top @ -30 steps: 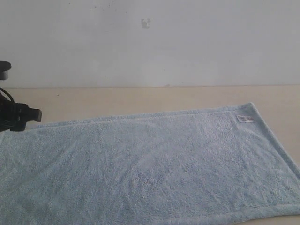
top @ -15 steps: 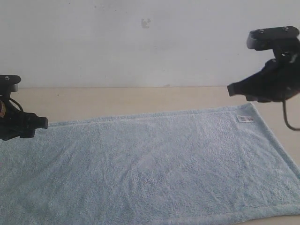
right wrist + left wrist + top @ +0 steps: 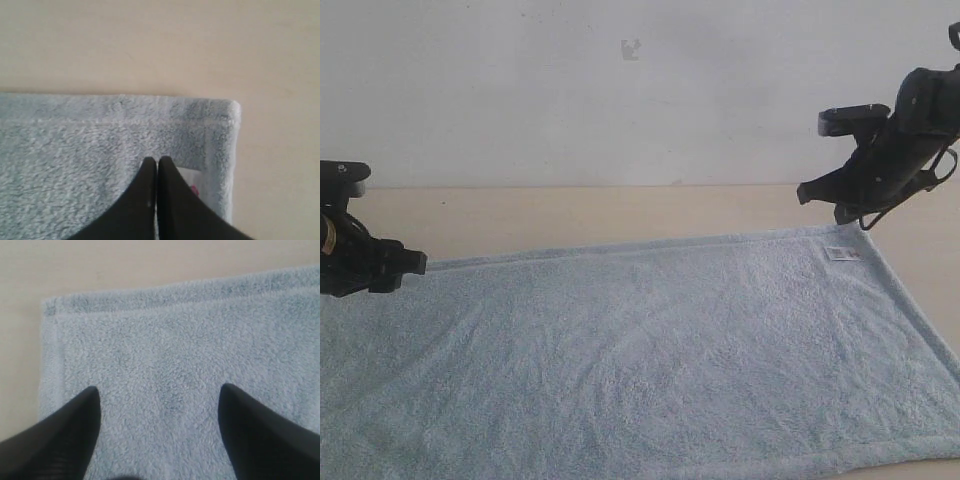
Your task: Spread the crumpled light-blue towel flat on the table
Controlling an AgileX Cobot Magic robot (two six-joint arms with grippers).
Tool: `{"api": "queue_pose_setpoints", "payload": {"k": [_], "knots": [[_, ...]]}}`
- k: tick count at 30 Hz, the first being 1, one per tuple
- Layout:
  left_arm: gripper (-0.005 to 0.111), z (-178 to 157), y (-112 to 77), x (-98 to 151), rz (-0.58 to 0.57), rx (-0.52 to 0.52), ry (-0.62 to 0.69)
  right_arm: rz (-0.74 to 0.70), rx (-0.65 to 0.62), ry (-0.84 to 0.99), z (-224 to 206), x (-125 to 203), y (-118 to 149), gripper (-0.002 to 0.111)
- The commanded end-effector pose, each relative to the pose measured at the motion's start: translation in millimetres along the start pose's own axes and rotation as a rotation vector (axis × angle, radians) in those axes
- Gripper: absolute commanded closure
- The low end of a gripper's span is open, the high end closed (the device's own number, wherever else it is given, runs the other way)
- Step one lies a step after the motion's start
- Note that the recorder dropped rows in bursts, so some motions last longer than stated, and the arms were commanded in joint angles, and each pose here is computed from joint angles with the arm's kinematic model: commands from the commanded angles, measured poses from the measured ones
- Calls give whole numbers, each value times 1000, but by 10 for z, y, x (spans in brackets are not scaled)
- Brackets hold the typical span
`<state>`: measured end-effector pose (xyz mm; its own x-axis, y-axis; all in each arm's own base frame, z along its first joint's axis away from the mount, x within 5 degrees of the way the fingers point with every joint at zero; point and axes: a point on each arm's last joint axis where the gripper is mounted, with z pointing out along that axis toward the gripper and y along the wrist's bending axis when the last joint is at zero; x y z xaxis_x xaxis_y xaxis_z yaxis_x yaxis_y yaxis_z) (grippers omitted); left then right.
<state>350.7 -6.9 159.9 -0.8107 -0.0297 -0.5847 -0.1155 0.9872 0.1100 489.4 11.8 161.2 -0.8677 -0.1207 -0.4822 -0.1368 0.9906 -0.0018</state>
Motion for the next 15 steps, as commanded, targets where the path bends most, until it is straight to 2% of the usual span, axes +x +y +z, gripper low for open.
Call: {"api": "queue_pose_setpoints", "payload": {"k": [1, 5, 15], "knots": [[43, 83, 86, 6, -28, -4, 3, -38, 32, 59, 149, 32, -116, 108], [43, 119, 144, 20, -42, -14, 13, -71, 63, 46, 197, 33, -146, 108], [43, 119, 132, 12, -52, -1, 4, -105, 106, 47, 411, 101, -191, 108]]}}
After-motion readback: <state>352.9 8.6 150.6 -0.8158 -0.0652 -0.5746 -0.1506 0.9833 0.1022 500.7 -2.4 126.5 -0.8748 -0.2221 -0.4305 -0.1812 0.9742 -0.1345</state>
